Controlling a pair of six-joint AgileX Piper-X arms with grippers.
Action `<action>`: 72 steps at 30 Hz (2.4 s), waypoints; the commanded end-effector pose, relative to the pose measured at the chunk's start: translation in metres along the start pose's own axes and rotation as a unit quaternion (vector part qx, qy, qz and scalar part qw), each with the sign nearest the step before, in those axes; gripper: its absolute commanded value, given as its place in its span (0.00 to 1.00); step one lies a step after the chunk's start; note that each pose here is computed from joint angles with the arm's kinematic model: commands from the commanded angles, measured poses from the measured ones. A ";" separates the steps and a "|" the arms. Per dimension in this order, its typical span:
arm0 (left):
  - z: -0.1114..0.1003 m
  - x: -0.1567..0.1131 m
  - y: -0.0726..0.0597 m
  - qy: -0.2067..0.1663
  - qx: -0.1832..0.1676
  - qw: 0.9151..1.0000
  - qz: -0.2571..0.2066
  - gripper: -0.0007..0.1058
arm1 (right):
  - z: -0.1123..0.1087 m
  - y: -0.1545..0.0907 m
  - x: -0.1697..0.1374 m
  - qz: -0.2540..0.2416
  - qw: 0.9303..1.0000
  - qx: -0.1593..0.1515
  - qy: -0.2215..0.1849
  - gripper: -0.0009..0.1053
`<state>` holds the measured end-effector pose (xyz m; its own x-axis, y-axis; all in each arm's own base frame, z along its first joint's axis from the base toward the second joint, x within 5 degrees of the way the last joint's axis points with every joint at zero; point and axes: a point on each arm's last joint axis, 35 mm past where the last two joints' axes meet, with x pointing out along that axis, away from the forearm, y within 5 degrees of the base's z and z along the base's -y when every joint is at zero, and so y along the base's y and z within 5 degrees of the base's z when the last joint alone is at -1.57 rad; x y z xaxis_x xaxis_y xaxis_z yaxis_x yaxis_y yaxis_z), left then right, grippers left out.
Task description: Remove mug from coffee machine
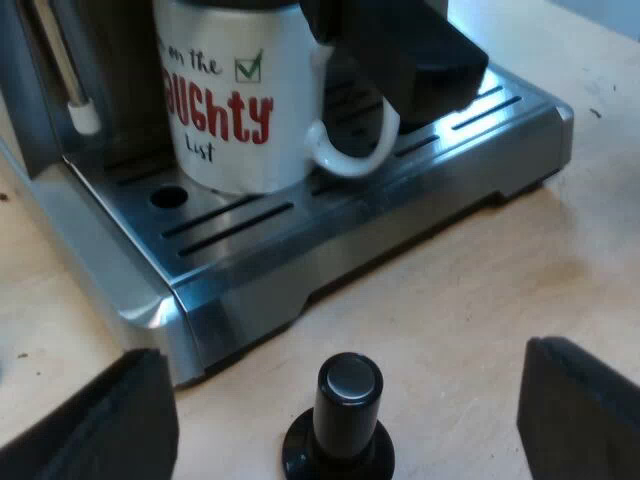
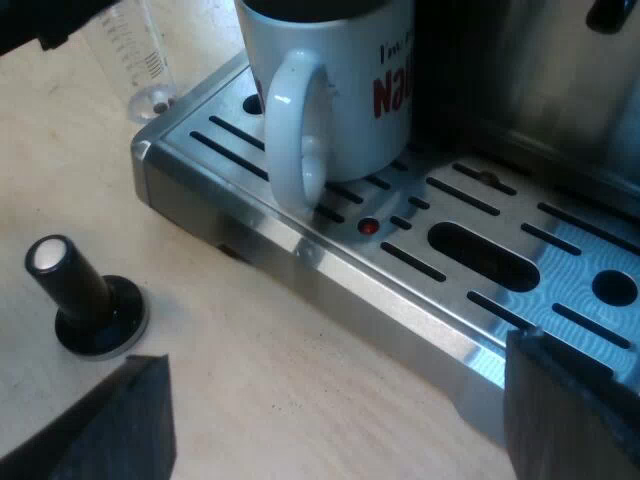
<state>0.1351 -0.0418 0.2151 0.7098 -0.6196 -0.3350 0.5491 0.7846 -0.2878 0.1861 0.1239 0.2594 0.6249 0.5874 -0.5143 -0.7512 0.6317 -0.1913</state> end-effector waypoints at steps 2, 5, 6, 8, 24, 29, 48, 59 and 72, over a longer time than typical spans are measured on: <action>0.003 0.000 -0.001 -0.011 0.000 1.000 -0.007 0.68 | -0.004 0.000 0.012 -0.002 1.000 -0.005 -0.015 0.65; 0.003 0.000 -0.001 -0.011 -0.001 1.000 -0.007 0.68 | -0.010 0.001 0.021 -0.005 1.000 0.013 -0.026 0.65; 0.003 0.000 -0.001 -0.011 -0.001 1.000 -0.007 0.68 | -0.014 0.001 0.024 -0.007 0.999 0.021 -0.032 0.65; 0.003 0.000 -0.001 -0.011 -0.001 1.000 -0.007 0.68 | -0.019 0.002 0.030 -0.010 0.999 0.028 -0.043 0.65; 0.002 0.000 -0.001 -0.005 -0.005 1.000 -0.007 0.68 | -0.031 0.048 0.082 -0.041 0.996 0.003 -0.075 0.65; 0.002 0.000 -0.001 -0.005 -0.005 1.000 -0.007 0.68 | -0.036 0.046 0.099 -0.081 0.990 0.048 -0.101 0.65; 0.002 0.000 -0.001 -0.005 -0.007 1.000 -0.007 0.68 | -0.052 0.051 0.122 -0.076 0.989 0.063 -0.113 0.65; 0.002 0.000 -0.001 -0.005 -0.007 1.000 -0.007 0.68 | -0.048 0.050 0.123 -0.084 0.985 0.048 -0.146 0.65; 0.002 0.000 -0.001 -0.005 -0.007 1.000 -0.007 0.68 | -0.055 0.052 0.143 -0.098 0.977 0.019 -0.188 0.65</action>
<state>0.1352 -0.0418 0.2152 0.7105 -0.6197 -0.3334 0.5436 0.7842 -0.2992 0.2227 0.2097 0.1268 0.7990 0.5826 -0.1493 -0.6014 0.7735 -0.2002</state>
